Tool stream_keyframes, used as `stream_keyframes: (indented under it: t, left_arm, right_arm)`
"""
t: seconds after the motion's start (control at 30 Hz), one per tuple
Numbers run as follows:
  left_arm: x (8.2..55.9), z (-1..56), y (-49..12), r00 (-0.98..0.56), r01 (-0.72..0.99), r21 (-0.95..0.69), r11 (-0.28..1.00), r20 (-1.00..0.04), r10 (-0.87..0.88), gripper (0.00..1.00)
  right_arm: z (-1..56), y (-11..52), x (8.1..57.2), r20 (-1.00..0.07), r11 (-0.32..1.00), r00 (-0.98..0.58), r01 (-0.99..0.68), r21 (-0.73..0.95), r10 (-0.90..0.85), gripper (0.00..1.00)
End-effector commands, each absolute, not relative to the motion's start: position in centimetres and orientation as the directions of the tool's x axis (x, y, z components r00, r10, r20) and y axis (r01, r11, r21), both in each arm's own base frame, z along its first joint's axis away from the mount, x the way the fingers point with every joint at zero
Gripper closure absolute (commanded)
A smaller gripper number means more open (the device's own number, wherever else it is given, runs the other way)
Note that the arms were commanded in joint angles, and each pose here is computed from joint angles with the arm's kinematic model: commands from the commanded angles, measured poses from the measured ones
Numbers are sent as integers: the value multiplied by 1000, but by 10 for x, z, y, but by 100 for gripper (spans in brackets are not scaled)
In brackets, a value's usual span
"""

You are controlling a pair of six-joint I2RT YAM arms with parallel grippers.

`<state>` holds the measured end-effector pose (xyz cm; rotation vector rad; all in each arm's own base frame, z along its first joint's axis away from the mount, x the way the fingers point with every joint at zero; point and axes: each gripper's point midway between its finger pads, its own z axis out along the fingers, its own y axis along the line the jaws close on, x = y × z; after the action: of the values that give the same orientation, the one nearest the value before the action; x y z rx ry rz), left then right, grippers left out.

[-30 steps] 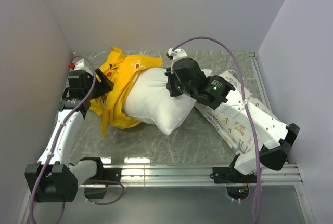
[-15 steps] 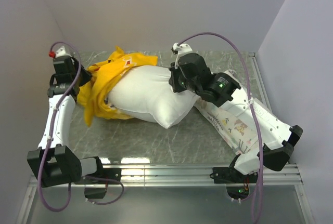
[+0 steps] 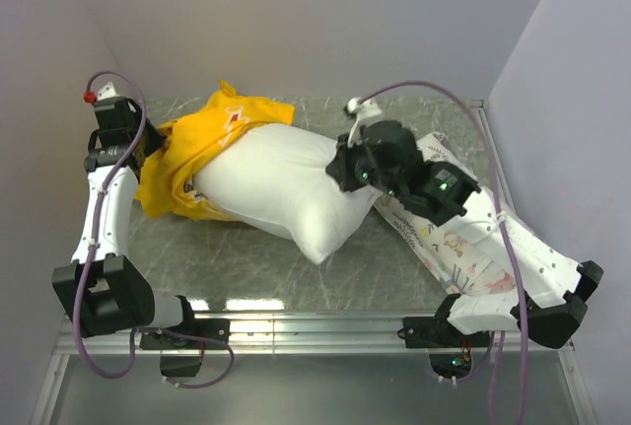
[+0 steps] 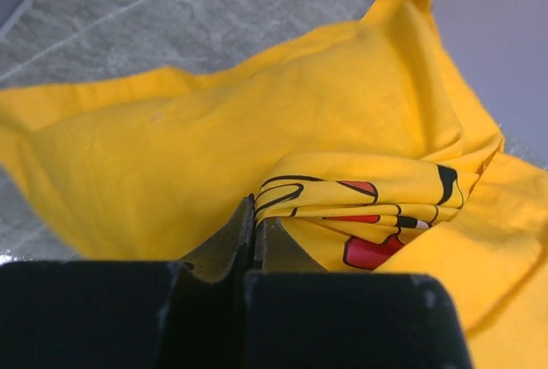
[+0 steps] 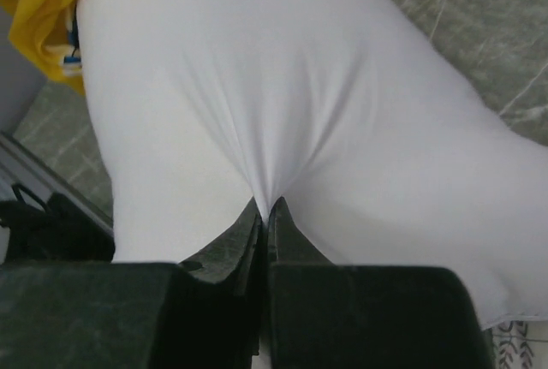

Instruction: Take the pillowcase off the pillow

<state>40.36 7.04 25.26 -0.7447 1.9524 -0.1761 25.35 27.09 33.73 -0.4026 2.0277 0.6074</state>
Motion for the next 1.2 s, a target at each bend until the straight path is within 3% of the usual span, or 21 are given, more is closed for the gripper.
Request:
stream_keyframes:
  t: [0.0, 0.2, 0.27, 0.3, 0.33, 0.43, 0.53, 0.67, 0.83, 1.17]
  left_arm:
    - [411, 274, 105, -182, -440, -401, 804, -836, -517, 100]
    - [399, 271, 75, -240, -372, -388, 843, -837, -491, 99]
    - [399, 283, 73, -237, -355, -380, 854, -847, -476, 93]
    - [396, 289, 71, -240, -348, -373, 860, -852, -466, 86]
    - [396, 297, 70, -239, -336, -360, 870, -861, -449, 69]
    - [398, 326, 50, -246, -270, -329, 905, -885, -396, 42]
    - [400, 351, 14, -260, -203, -257, 945, -916, -305, 30]
    - [401, 363, -45, -310, -37, -213, 976, -926, -214, 23]
    - [390, 325, -110, -467, 153, -151, 977, -882, -63, 21]
    - [358, 248, -122, -615, 158, -2, 987, -783, 97, 18]
  right_arm:
    - [327, 286, 239, -883, 807, -468, -533, 255, -30, 100]
    - [220, 310, 210, -802, 761, -569, -598, 253, -180, 100]
    - [184, 318, 187, -766, 722, -592, -641, 260, -251, 100]
    - [163, 318, 178, -746, 716, -603, -650, 254, -282, 100]
    - [151, 319, 172, -734, 710, -606, -659, 248, -306, 100]
    - [115, 327, 146, -694, 679, -625, -684, 266, -358, 100]
    - [88, 330, 129, -662, 672, -643, -687, 275, -387, 100]
    - [63, 326, 128, -629, 715, -671, -653, 250, -393, 100]
    - [50, 325, 136, -615, 752, -684, -623, 215, -392, 100]
    - [42, 333, 137, -601, 751, -689, -626, 212, -405, 100]
